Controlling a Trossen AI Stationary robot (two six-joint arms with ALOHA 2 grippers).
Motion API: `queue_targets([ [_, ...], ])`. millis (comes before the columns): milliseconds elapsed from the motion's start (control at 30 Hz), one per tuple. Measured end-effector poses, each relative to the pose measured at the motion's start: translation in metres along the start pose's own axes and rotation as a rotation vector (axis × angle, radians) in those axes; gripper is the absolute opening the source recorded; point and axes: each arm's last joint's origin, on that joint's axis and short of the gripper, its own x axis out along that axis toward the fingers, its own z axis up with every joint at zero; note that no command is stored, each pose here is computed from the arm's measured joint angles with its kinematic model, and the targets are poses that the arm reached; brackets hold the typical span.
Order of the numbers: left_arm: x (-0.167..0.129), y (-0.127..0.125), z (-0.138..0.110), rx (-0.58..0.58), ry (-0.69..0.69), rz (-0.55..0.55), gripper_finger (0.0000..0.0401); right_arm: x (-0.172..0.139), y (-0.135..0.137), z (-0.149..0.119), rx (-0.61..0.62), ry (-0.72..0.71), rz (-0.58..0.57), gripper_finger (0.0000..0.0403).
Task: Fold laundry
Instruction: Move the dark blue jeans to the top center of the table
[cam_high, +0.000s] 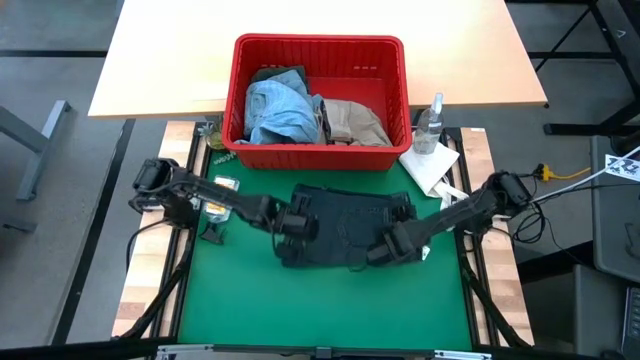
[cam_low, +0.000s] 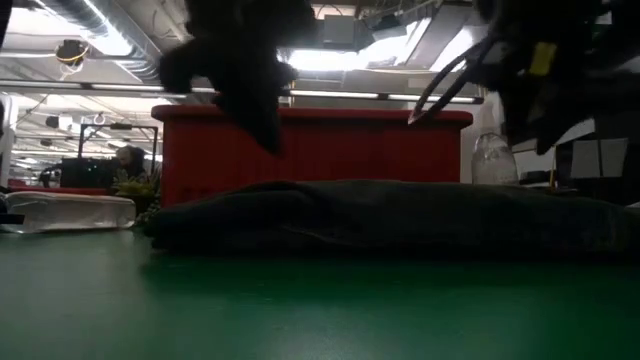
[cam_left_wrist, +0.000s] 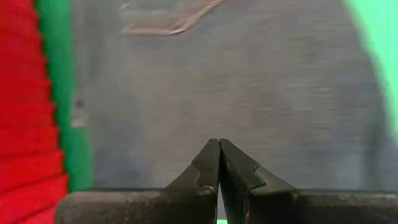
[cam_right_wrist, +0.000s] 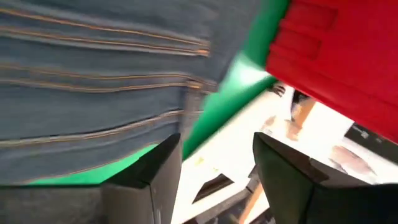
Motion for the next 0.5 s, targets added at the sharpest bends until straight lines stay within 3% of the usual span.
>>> queue_targets([
  [267, 0.017, 0.052, -0.012, -0.184, 0.027, 0.061, 0.0, 0.045, -0.018, 0.004, 0.028, 0.077, 0.011, 0.02],
  [500, 0.043, 0.071, -0.037, -0.32, 0.021, 0.101, 0.0, 0.092, -0.01, 0.005, 0.038, 0.056, 0.096, 0.02],
])
